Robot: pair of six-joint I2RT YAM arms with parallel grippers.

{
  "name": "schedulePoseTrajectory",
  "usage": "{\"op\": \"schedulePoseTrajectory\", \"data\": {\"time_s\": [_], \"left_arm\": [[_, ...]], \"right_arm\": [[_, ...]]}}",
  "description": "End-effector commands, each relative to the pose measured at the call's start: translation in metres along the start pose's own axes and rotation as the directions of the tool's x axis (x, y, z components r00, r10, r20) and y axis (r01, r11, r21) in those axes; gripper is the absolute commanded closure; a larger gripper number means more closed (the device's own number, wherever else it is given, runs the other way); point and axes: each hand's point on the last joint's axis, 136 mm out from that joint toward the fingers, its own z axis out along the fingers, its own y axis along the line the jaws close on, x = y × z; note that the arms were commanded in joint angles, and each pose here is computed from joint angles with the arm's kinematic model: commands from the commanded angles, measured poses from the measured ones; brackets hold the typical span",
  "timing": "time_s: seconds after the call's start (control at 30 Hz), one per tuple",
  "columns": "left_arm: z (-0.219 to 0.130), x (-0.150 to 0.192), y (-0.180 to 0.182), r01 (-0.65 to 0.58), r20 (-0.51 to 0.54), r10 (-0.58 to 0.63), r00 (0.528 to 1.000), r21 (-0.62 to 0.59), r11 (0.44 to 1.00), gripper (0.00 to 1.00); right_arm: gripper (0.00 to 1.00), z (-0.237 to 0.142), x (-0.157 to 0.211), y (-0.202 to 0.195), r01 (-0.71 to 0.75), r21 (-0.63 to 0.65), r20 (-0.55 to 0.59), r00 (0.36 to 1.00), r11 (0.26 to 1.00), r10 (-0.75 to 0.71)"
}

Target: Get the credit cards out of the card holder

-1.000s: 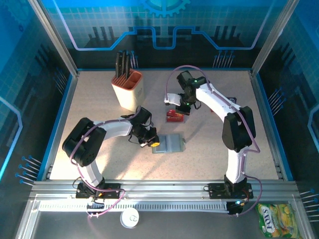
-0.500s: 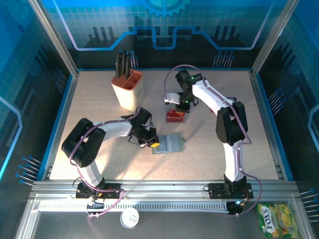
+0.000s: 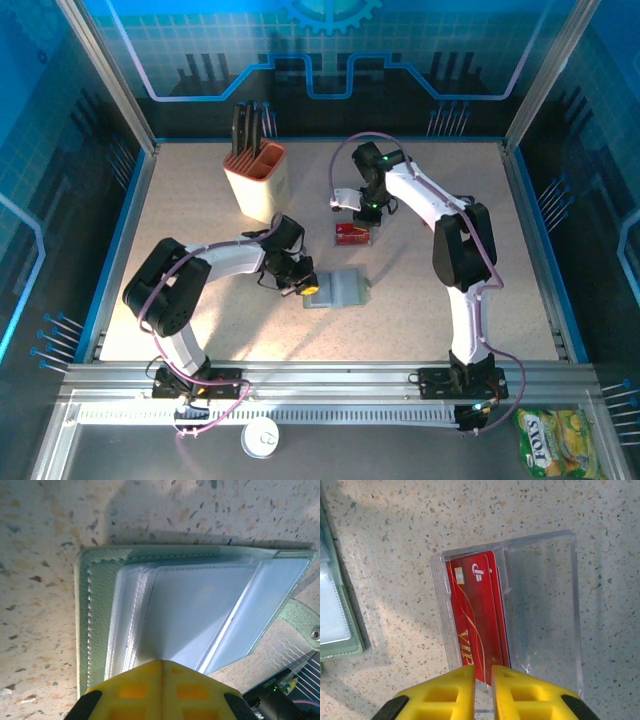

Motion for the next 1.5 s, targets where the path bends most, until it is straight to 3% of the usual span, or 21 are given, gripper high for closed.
{"op": "schedulePoseTrajectory", "data": {"time_s": [0.0,0.2,0.33,0.43,0.6,0.7,0.83,0.93,1.07,1.47], "left_arm": [[-0.007,-0.001,-0.002,-0.018,0.020,0.018,1.000,-0.030,0.999,1.00],[-0.011,-0.005,-0.011,-0.038,0.038,0.038,0.999,-0.006,0.999,1.00],[-0.013,-0.007,-0.020,-0.051,0.046,0.050,0.998,0.021,0.998,1.00],[-0.014,-0.007,-0.021,-0.053,0.049,0.052,0.997,0.030,0.998,1.00],[-0.017,-0.006,-0.018,-0.066,0.060,0.064,0.996,0.025,0.998,1.00],[-0.020,-0.007,-0.009,-0.066,0.075,0.067,0.995,-0.013,0.998,1.00],[-0.026,-0.009,0.001,-0.067,0.100,0.071,0.992,-0.037,0.997,1.00],[-0.026,-0.009,0.009,-0.062,0.098,0.067,0.993,-0.050,0.997,1.00],[-0.022,-0.009,0.013,-0.058,0.087,0.063,0.994,-0.051,0.997,1.00],[-0.011,-0.006,0.030,-0.049,0.057,0.053,0.997,-0.071,0.996,1.00]], "right_arm": [[0.81,-0.028,-0.004,-0.003,-0.052,0.059,0.052,0.997,0.997,0.049],[0.81,-0.045,-0.016,-0.002,-0.210,0.097,0.153,0.969,0.973,0.194],[0.85,-0.052,-0.025,-0.002,-0.398,0.086,0.260,0.894,0.913,0.365],[0.86,-0.053,-0.026,0.001,-0.572,0.046,0.321,0.785,0.819,0.530],[0.87,-0.049,-0.023,0.019,-0.793,-0.085,0.369,0.537,0.603,0.758],[0.88,-0.048,-0.027,0.036,-0.845,-0.199,0.360,0.408,0.496,0.839],[0.90,-0.046,-0.039,0.059,-0.854,-0.318,0.332,0.306,0.412,0.892],[0.90,-0.036,-0.043,0.074,-0.878,-0.365,0.253,0.226,0.309,0.941],[0.91,-0.020,-0.055,0.097,-0.884,-0.404,0.146,0.191,0.235,0.971],[0.79,0.008,-0.080,0.134,-0.869,-0.439,0.044,0.233,0.228,0.972]]}}
